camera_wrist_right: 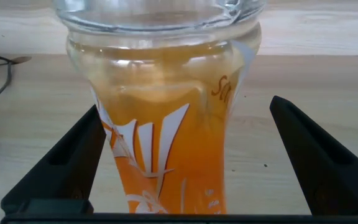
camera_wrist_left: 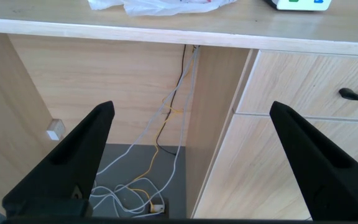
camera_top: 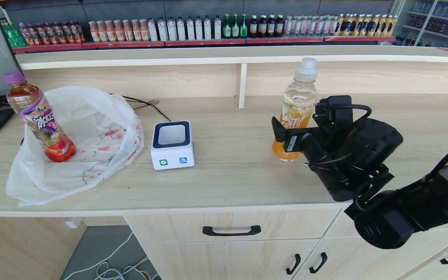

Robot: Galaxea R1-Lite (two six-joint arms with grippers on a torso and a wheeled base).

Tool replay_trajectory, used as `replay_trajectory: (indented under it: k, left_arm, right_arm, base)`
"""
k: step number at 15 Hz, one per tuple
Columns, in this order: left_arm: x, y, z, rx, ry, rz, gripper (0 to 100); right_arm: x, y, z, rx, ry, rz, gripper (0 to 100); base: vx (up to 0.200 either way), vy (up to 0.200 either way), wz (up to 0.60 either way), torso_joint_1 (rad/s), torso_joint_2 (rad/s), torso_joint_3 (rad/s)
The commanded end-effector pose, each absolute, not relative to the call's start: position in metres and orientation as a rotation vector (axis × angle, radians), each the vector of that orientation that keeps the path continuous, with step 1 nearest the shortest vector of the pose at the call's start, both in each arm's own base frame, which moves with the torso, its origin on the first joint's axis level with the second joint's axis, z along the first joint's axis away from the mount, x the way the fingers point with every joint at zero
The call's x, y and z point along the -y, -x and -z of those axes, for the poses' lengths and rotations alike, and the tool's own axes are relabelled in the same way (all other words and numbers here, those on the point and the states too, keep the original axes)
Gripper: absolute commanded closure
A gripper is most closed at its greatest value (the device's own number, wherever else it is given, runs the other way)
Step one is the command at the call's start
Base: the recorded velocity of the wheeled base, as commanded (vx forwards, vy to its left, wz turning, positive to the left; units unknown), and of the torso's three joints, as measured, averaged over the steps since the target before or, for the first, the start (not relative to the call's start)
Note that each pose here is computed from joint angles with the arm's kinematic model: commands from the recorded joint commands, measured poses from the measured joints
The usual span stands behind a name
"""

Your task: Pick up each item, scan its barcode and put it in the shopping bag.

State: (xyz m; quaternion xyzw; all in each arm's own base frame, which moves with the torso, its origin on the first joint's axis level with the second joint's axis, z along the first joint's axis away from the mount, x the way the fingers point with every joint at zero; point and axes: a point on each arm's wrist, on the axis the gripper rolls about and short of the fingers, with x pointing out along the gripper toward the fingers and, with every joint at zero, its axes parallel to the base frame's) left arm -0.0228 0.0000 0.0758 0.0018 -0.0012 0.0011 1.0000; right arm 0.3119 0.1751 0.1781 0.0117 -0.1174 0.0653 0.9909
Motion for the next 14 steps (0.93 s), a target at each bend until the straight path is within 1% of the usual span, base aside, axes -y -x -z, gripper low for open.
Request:
replay_trajectory:
  k: [1, 7, 14]
  left_arm:
    - [0.0, 0.023, -0.076, 0.003, -0.005, -0.002, 0]
    - [0.0, 0.023, -0.076, 0.003, -0.005, -0.002, 0]
    - [0.0, 0.023, -0.076, 0.003, -0.003, -0.003, 0]
  right_arm:
    - [-0.176, -0.319, -0.172, 0.226, -0.02, -0.109, 0]
    - [-0.168, -0.322, -0.173, 0.23, -0.021, -0.086, 0]
    - [-0.162, -0.312, -0.174, 0.219, -0.016, -0.091, 0]
  base:
    - [0.0, 0.0, 0.0, 0.0, 0.0, 0.0]
    - [0.0, 0.0, 0.0, 0.0, 0.0, 0.0]
    - [0.0, 0.0, 0.0, 0.0, 0.0, 0.0]
